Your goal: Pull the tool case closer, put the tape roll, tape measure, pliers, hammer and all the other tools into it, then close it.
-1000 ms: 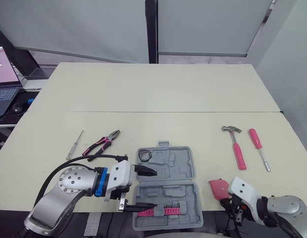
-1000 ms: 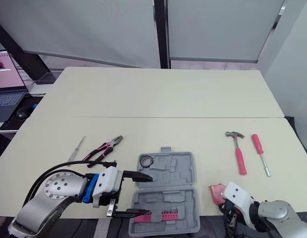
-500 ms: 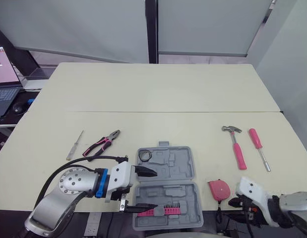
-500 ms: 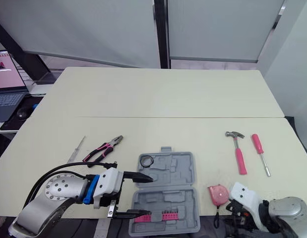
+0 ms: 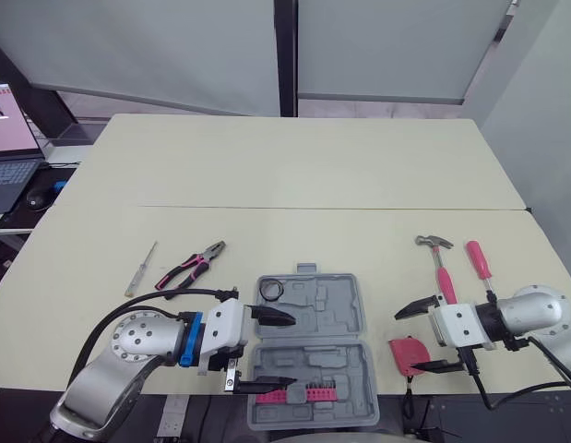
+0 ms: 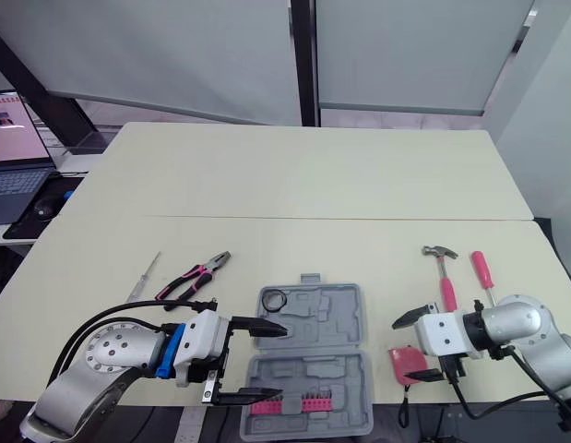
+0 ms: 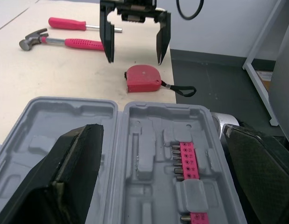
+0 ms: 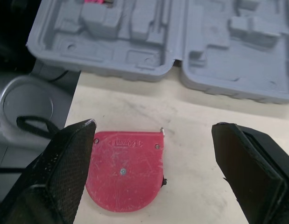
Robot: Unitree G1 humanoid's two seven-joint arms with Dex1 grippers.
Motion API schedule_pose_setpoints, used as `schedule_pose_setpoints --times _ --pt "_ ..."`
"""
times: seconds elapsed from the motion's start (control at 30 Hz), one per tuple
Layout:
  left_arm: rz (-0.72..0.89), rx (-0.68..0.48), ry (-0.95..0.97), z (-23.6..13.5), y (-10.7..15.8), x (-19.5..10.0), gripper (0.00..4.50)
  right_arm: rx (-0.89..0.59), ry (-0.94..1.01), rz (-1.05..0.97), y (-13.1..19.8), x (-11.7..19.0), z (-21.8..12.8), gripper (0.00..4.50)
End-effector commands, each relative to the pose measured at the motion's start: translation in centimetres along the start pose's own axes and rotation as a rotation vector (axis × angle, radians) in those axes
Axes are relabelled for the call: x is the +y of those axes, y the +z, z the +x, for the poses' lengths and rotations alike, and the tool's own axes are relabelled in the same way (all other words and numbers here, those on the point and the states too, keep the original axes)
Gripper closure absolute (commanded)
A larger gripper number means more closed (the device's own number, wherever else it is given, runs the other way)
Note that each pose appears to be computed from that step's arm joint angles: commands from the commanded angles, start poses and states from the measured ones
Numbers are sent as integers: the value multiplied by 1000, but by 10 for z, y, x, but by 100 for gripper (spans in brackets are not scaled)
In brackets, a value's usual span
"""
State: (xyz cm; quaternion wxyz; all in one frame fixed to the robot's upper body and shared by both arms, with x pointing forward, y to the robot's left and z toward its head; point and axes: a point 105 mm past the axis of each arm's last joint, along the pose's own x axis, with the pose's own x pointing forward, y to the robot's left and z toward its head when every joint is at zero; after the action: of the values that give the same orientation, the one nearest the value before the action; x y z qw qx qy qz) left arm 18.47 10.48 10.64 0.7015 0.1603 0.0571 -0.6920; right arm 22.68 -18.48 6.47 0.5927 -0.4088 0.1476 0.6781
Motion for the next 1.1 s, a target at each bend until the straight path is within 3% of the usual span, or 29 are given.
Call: schedule_pose_setpoints --times 0.03,0.43,1.1 --pt "94 -23 -56 1 9 -10 0 8 26 -58 -5 -4 -4 6" --pt "172 -94 -44 -3 11 -26 0 24 77 8 -12 11 -1 6" --pt "146 -73 8 -4 8 -19 0 75 21 83 -39 12 19 6"
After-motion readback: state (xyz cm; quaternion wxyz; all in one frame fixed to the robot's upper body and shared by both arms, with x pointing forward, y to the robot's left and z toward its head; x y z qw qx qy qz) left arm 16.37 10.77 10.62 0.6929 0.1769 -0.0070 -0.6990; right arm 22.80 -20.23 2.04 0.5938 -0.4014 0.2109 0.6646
